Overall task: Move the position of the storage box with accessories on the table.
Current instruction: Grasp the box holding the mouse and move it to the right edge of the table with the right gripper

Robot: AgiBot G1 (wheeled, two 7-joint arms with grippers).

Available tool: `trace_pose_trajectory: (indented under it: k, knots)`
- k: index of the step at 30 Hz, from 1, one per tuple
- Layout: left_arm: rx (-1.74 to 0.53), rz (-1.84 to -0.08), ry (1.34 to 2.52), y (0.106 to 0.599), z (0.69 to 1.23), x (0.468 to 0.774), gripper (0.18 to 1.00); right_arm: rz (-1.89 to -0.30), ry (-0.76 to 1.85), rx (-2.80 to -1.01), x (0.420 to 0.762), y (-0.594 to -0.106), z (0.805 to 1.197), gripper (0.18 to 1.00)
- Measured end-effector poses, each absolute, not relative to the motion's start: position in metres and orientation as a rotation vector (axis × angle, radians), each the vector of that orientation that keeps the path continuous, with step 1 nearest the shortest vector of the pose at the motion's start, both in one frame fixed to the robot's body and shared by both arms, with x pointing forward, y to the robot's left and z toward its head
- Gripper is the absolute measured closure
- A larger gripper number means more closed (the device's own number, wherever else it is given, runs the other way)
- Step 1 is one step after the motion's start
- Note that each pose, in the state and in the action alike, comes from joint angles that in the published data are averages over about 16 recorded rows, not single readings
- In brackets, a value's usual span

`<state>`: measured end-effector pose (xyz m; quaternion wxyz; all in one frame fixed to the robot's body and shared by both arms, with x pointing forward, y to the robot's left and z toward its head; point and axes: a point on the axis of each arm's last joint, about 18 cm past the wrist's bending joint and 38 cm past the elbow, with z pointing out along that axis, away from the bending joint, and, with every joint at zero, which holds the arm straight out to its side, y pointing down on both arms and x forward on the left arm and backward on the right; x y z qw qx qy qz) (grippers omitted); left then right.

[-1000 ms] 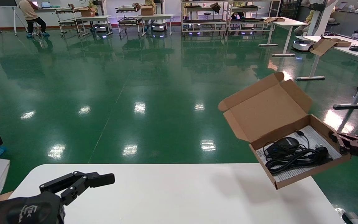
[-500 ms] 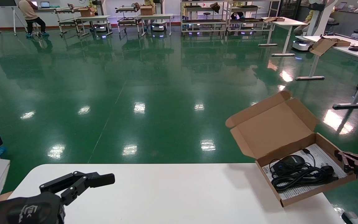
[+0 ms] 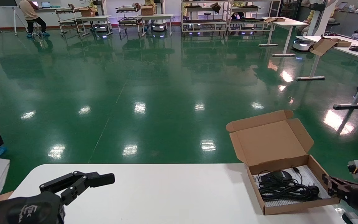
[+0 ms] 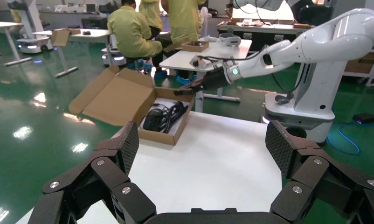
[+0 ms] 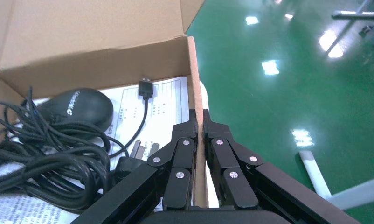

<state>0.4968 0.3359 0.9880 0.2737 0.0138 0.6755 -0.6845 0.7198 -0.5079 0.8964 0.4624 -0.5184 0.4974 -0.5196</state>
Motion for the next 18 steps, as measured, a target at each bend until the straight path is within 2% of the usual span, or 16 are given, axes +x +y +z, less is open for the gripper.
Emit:
trace_pose_trajectory:
  k: [18]
  knots:
    - [0.037,-1.841,1.817,0.336,0.988,0.497,0.184,-1.315,1.245,-1.302,0.724,-0.502,0.872,0.982]
